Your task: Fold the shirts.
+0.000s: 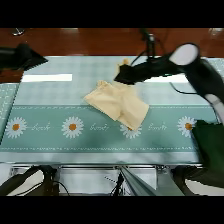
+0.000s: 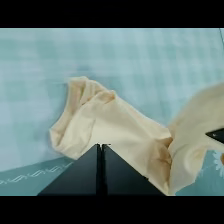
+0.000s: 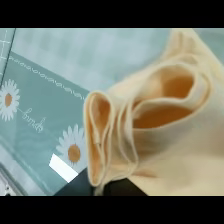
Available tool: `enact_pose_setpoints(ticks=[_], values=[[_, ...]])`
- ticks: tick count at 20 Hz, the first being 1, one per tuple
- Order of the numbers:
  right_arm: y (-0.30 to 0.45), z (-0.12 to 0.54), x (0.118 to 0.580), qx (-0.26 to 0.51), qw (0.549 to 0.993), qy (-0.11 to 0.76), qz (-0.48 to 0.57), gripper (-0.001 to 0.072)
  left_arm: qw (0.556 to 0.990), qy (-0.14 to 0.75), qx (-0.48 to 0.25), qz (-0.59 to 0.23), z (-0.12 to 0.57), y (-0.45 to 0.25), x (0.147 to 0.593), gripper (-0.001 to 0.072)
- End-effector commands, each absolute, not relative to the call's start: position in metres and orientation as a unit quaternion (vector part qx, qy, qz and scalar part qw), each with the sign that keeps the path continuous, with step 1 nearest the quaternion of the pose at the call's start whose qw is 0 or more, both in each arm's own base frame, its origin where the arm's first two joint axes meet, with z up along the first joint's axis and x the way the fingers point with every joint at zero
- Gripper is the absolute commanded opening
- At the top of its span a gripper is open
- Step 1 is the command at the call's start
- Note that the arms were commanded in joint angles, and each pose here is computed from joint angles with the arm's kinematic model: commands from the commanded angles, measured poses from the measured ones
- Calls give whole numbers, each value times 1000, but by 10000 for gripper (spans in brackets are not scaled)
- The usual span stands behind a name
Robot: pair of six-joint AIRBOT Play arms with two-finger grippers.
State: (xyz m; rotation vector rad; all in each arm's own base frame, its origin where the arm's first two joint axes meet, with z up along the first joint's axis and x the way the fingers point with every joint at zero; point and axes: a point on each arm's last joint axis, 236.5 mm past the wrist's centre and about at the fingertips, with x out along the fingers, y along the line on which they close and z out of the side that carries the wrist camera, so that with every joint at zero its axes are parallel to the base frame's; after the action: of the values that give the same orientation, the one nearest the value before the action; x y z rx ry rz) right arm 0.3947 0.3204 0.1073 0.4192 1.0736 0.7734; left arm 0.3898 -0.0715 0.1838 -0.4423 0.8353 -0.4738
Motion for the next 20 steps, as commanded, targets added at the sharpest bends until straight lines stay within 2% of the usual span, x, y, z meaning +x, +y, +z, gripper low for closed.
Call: enact_pose_setpoints(ticks=[1,3,4,5,6,9,12,14,16,18,20], values=[[383,50,430,205,751,516,358,23,893,362,-197,-183,168,-57,332,33],[398,25,439,225,734,534,355,24,886,374,-208,-179,136,-67,311,33],[405,17,442,234,728,538,355,46,879,386,-214,-180,118,-73,304,33],[411,11,443,251,716,546,354,275,871,400,-219,-181,102,-77,300,33],[416,9,440,264,703,553,361,629,864,412,-225,-181,86,-81,297,33],[385,33,440,266,688,562,374,630,858,425,-235,-169,62,-81,298,33],[296,80,427,214,692,585,364,630,857,427,-236,-168,60,-81,297,33],[201,95,410,115,739,608,265,630,857,427,-236,-168,60,-81,297,33],[96,108,386,47,796,595,102,630,857,427,-236,-168,60,-81,298,33],[37,105,346,59,828,558,3,630,857,427,-236,-167,60,-81,298,34],[20,73,304,125,841,524,-44,629,859,424,-236,-166,61,-80,299,34]])
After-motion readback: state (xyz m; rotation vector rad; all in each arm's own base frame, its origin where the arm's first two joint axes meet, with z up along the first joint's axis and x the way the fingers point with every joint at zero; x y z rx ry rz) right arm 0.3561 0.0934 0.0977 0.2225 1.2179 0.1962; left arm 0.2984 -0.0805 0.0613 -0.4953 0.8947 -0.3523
